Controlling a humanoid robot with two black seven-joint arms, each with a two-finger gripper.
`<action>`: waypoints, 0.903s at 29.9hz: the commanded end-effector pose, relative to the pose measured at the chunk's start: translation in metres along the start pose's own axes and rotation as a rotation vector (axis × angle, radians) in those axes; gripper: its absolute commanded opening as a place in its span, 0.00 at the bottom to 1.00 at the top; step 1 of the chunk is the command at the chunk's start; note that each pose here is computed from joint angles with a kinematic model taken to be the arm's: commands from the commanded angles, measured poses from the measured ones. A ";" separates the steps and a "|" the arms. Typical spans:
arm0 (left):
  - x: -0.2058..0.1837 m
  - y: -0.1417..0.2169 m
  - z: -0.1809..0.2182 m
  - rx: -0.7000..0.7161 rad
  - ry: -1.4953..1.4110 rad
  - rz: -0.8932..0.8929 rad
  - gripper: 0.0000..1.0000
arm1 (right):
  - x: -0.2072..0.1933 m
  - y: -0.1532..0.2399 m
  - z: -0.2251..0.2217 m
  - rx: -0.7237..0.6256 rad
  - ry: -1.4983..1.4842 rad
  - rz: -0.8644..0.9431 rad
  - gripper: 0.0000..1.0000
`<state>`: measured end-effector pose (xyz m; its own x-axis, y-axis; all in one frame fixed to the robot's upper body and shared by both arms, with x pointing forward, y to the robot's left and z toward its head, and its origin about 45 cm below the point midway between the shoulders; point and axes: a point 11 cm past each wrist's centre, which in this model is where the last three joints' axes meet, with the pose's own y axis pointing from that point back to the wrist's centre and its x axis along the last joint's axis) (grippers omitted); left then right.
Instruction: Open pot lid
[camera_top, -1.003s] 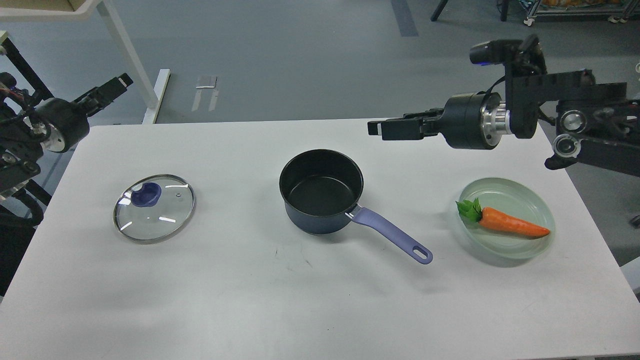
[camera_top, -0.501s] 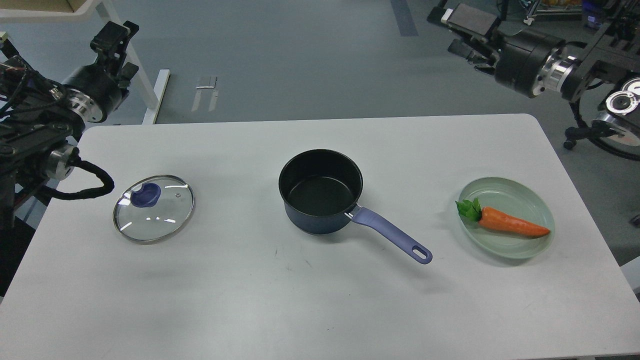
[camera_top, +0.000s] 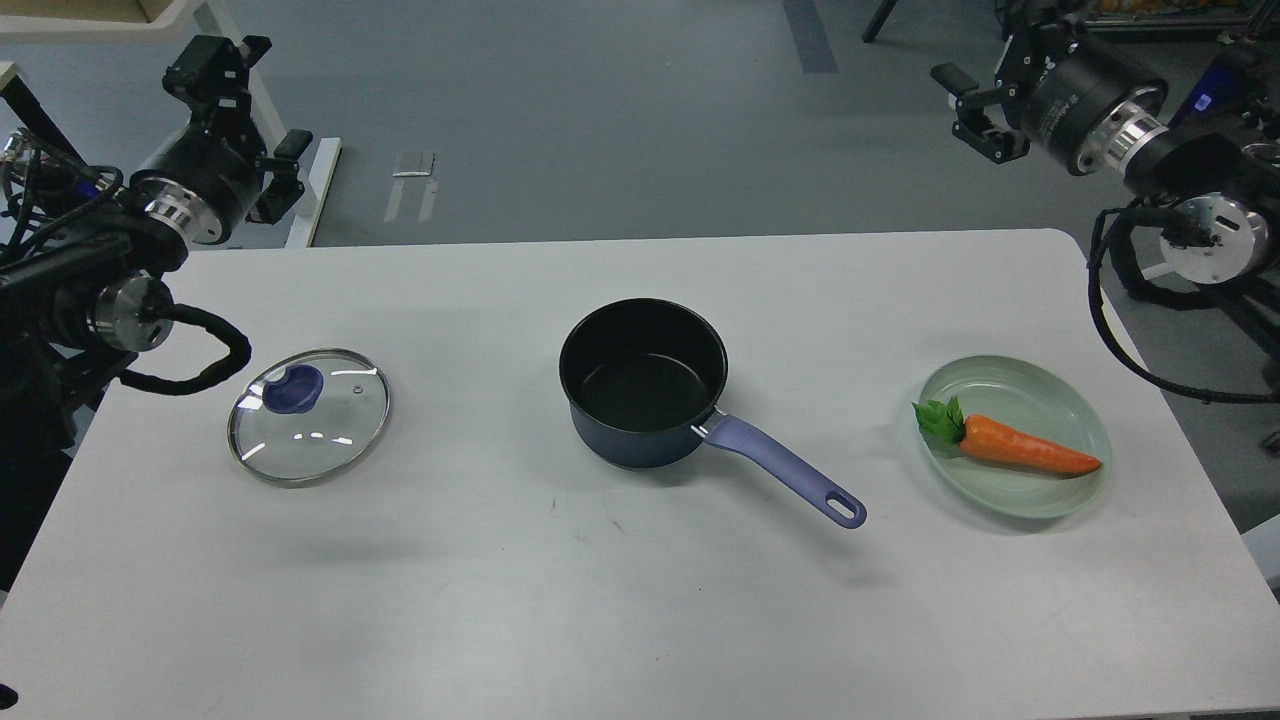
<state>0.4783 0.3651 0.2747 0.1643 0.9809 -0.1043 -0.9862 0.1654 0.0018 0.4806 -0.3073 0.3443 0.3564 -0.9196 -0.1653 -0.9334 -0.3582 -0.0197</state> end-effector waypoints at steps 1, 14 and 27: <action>-0.006 -0.002 -0.009 -0.005 0.058 0.001 0.99 | 0.011 -0.001 0.013 0.032 -0.139 0.059 1.00; -0.036 -0.008 -0.031 -0.066 0.299 0.002 0.99 | 0.002 -0.004 0.080 0.174 -0.657 0.192 1.00; -0.034 -0.010 -0.040 -0.077 0.353 0.047 0.99 | 0.009 0.010 0.122 0.150 -0.803 0.259 1.00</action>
<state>0.4823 0.3282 0.2409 0.1167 0.8910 -0.4388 -0.9931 0.0993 -0.0624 0.4717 -0.2964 0.2287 0.0627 -0.5625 -0.8244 -0.9964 -0.0830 -0.0191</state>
